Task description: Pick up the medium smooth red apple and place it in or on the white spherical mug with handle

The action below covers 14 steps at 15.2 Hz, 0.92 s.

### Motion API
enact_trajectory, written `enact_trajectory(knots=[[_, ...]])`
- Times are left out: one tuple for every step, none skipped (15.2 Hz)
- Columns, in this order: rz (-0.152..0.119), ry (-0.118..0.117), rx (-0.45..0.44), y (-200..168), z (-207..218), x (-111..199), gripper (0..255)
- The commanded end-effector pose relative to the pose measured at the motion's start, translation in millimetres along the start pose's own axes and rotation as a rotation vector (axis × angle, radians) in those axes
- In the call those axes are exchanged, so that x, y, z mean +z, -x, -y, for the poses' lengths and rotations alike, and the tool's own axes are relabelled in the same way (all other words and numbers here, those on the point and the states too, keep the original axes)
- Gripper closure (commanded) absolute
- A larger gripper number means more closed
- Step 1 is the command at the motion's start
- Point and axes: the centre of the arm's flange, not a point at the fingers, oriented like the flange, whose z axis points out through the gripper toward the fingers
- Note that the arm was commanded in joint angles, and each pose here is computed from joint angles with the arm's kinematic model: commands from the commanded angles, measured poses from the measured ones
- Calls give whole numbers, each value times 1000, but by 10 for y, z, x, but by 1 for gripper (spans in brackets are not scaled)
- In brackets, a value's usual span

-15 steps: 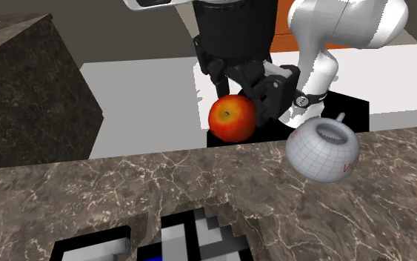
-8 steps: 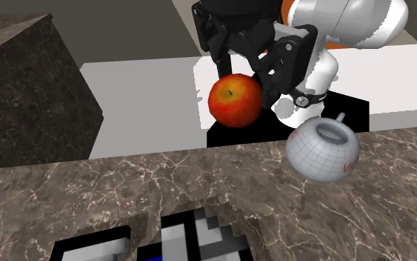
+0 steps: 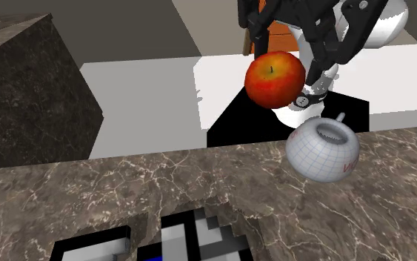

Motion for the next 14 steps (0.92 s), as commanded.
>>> enact_trajectory(knots=[[0, 0, 1, 201, 151, 52, 255], [0, 0, 1, 314, 216, 71, 255], [0, 0, 1, 427, 282, 90, 255], [0, 0, 1, 540, 348, 109, 255], [0, 0, 1, 653, 414, 127, 255], [0, 0, 1, 766, 480, 146, 255], [0, 0, 1, 878, 545, 165, 255], [0, 0, 1, 991, 611, 184, 255], [0, 0, 1, 1104, 677, 202, 255], [0, 0, 1, 1217, 743, 221, 255], [0, 0, 1, 1378, 836, 248, 255], [0, 0, 1, 1364, 837, 299, 255], [0, 0, 1, 1350, 837, 350, 255], [0, 0, 1, 1337, 837, 401, 255]])
